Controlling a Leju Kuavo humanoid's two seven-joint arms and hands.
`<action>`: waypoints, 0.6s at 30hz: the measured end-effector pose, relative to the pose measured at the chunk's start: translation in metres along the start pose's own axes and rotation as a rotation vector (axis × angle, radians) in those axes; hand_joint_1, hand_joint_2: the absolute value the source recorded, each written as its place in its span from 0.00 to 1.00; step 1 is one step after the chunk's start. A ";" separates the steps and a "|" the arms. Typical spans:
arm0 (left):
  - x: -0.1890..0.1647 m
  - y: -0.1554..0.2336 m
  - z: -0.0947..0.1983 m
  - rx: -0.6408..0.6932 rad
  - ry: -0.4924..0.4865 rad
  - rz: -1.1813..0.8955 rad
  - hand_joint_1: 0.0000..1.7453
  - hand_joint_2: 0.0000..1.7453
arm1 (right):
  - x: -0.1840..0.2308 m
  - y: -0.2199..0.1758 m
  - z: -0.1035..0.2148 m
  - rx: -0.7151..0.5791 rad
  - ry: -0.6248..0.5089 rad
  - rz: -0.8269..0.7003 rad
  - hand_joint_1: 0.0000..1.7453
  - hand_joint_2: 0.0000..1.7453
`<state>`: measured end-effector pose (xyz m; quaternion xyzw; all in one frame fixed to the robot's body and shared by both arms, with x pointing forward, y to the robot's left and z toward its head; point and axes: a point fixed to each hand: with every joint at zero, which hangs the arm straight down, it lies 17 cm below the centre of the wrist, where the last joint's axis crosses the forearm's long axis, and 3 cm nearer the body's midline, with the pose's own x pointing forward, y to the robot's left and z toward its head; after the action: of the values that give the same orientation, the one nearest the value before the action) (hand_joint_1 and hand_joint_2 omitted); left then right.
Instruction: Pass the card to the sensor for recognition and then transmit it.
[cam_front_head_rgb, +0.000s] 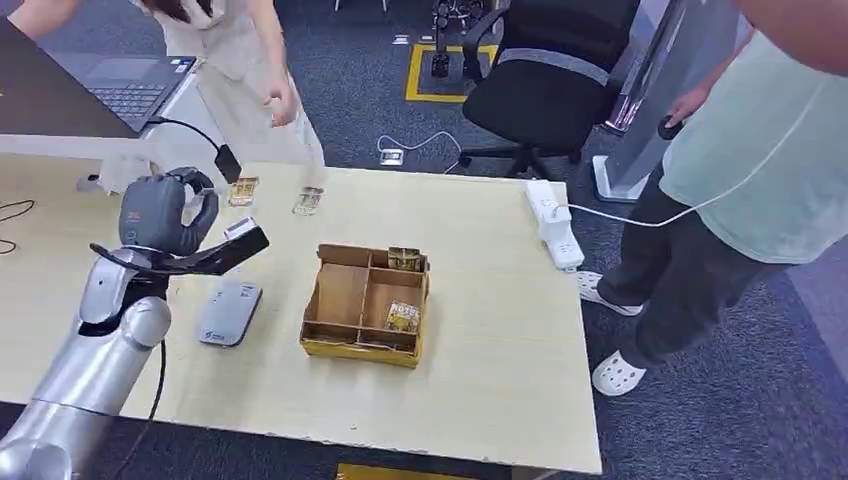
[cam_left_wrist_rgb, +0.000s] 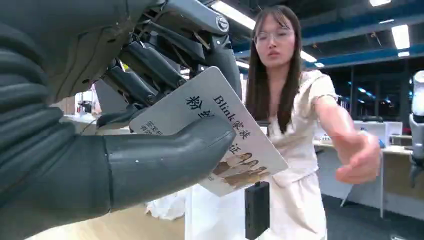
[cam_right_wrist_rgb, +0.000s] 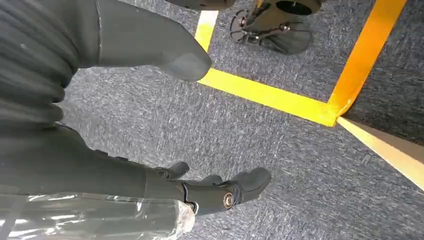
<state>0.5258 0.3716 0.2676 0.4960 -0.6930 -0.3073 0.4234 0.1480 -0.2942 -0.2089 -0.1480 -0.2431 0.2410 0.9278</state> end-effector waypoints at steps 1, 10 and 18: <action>0.000 0.002 -0.002 0.005 -0.001 -0.001 1.00 1.00 | 0.000 0.000 0.000 0.000 -0.001 0.000 0.00 1.00; -0.003 0.018 -0.013 0.031 -0.006 -0.012 1.00 1.00 | -0.004 0.002 -0.002 0.003 0.010 0.002 0.00 1.00; 0.000 0.022 -0.018 0.038 -0.002 0.053 1.00 1.00 | -0.001 0.002 -0.003 0.004 0.006 -0.007 0.00 1.00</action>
<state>0.5330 0.3782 0.2944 0.4849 -0.7122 -0.2833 0.4212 0.1485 -0.2937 -0.2128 -0.1460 -0.2404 0.2377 0.9297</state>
